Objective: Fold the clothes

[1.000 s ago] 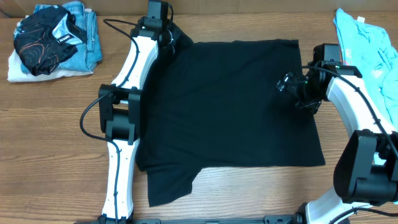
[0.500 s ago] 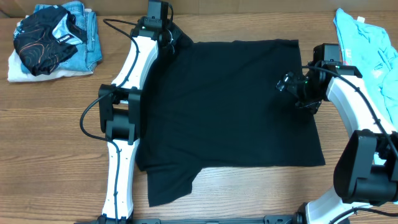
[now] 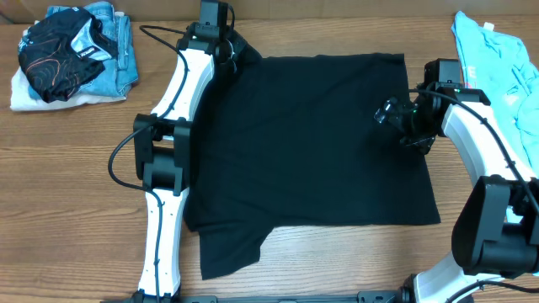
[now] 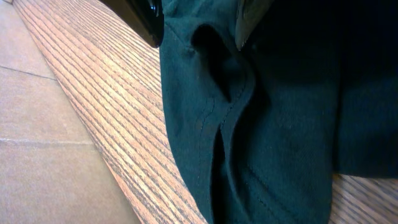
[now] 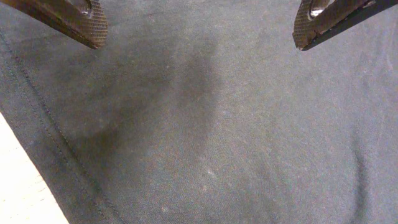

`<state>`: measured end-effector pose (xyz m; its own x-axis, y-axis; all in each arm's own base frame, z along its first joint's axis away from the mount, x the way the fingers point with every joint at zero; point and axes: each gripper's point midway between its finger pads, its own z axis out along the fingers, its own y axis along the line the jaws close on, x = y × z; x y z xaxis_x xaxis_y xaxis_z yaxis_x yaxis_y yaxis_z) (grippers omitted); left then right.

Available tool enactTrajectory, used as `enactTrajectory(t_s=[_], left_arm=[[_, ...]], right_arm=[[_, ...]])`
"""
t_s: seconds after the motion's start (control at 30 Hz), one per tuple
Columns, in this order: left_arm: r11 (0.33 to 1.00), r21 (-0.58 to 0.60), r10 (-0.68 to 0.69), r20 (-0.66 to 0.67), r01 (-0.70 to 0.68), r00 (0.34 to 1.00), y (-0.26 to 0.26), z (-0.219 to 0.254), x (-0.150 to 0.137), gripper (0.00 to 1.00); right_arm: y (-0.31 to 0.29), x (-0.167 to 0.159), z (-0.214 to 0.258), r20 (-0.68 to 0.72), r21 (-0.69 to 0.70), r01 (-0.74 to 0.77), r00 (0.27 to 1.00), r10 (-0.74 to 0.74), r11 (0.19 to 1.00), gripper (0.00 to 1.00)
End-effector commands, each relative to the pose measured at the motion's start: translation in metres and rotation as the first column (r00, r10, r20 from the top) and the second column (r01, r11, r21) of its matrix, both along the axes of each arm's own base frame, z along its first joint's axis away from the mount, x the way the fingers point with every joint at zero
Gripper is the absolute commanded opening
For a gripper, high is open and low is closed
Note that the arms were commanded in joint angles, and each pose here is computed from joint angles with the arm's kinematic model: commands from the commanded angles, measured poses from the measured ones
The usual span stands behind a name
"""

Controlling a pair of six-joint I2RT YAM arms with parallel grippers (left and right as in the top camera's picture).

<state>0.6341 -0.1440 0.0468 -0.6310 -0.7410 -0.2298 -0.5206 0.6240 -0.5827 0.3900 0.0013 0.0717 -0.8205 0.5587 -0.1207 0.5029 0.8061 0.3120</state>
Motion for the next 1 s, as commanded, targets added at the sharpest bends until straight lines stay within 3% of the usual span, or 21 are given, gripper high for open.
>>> enactTrajectory(t_s=[0.0,0.83,0.97], left_arm=[[0.999,0.015,0.034,-0.03,-0.034,0.999,0.01,-0.019,-0.001,0.41],[0.999,0.037,0.036,-0.06,-0.033,0.998,0.01,-0.028,-0.008,0.44],[0.999,0.038,0.038,-0.044,-0.037,0.998,0.011,-0.025,-0.005,0.38]], right_arm=[[0.0,0.002,0.001,0.007,-0.008,-0.008,1.0,0.008,1.0,1.0],[0.0,0.002,0.001,0.007,-0.008,-0.008,1.0,0.008,1.0,1.0],[0.0,0.002,0.001,0.008,-0.008,-0.008,1.0,0.008,1.0,1.0]])
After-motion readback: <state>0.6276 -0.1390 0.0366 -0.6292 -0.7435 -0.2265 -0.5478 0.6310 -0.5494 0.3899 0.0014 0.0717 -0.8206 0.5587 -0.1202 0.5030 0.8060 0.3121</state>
